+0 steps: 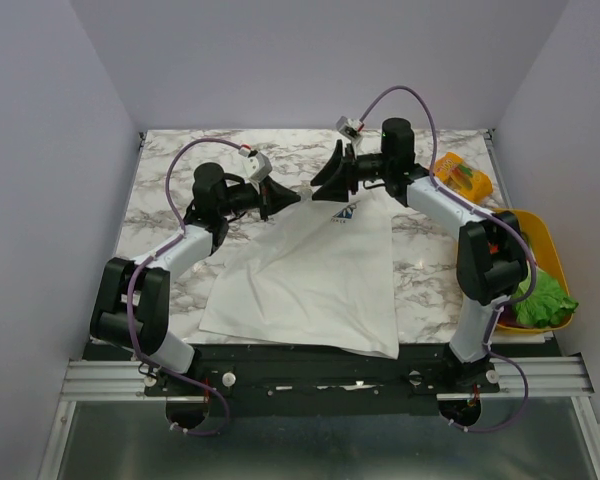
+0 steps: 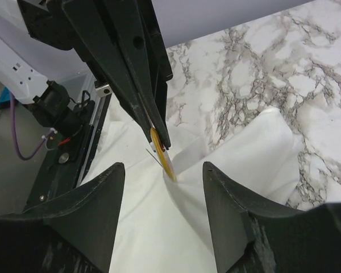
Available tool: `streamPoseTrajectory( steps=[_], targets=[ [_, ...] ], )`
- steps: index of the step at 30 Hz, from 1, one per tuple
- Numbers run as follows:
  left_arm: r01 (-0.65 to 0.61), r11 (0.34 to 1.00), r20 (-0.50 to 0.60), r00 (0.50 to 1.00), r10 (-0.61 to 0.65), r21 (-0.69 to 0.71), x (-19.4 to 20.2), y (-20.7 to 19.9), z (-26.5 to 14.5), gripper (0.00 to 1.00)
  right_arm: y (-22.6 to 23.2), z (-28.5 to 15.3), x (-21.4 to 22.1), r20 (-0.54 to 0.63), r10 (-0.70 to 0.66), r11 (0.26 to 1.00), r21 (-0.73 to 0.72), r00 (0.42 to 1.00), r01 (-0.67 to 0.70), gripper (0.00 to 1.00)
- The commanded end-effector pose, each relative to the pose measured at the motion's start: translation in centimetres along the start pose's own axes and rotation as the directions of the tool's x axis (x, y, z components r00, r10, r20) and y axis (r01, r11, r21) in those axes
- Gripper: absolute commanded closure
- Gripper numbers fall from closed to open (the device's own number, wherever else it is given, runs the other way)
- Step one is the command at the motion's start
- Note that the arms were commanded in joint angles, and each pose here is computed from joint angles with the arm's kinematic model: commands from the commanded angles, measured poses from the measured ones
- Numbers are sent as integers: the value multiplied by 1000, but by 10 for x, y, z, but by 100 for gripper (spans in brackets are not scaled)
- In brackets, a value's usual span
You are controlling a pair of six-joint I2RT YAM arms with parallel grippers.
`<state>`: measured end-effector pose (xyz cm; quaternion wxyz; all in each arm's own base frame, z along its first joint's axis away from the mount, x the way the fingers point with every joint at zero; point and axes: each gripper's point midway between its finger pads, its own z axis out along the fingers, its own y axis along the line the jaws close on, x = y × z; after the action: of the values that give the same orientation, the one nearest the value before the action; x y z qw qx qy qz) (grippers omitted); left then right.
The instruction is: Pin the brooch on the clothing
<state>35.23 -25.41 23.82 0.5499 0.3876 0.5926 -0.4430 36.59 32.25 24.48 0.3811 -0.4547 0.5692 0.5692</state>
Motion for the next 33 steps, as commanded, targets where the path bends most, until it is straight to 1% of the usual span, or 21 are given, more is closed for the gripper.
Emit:
streamPoseTrajectory(
  steps=[1, 9, 16, 24, 26, 30, 31, 33],
  targets=[
    [-69, 996, 48, 997, 66, 61, -20, -16, -2, 100, 5, 8, 5, -22, 19, 998, -63, 1000, -20, 38],
    [-58, 996, 53, 997, 55, 68, -22, -17, -2, 100, 9, 8, 13, -34, 57, 994, -92, 998, -60, 41],
    [-42, 997, 60, 997, 38, 69, -23, -16, -1, 100, 3, 12, 17, -38, 85, 994, -63, 996, -87, 52],
    [-35, 997, 62, 998, 31, 69, -23, -16, 0, 100, 1, 23, 16, -45, 93, 994, -49, 995, -95, 60],
    [-31, 997, 61, 998, 27, 73, -23, -16, 1, 100, -1, 24, 17, -47, 99, 994, -44, 994, -101, 65],
    [-29, 997, 59, 998, 24, 72, -22, -16, 1, 100, -4, 25, 15, -46, 107, 993, -38, 993, -108, 69],
    [-30, 997, 59, 998, 26, 72, -23, -16, 1, 100, -4, 24, 15, -45, 107, 993, -38, 993, -109, 71],
    [-24, 997, 57, 998, 20, 72, -22, -16, 1, 100, -4, 24, 14, -45, 106, 993, -41, 993, -107, 74]
  ],
)
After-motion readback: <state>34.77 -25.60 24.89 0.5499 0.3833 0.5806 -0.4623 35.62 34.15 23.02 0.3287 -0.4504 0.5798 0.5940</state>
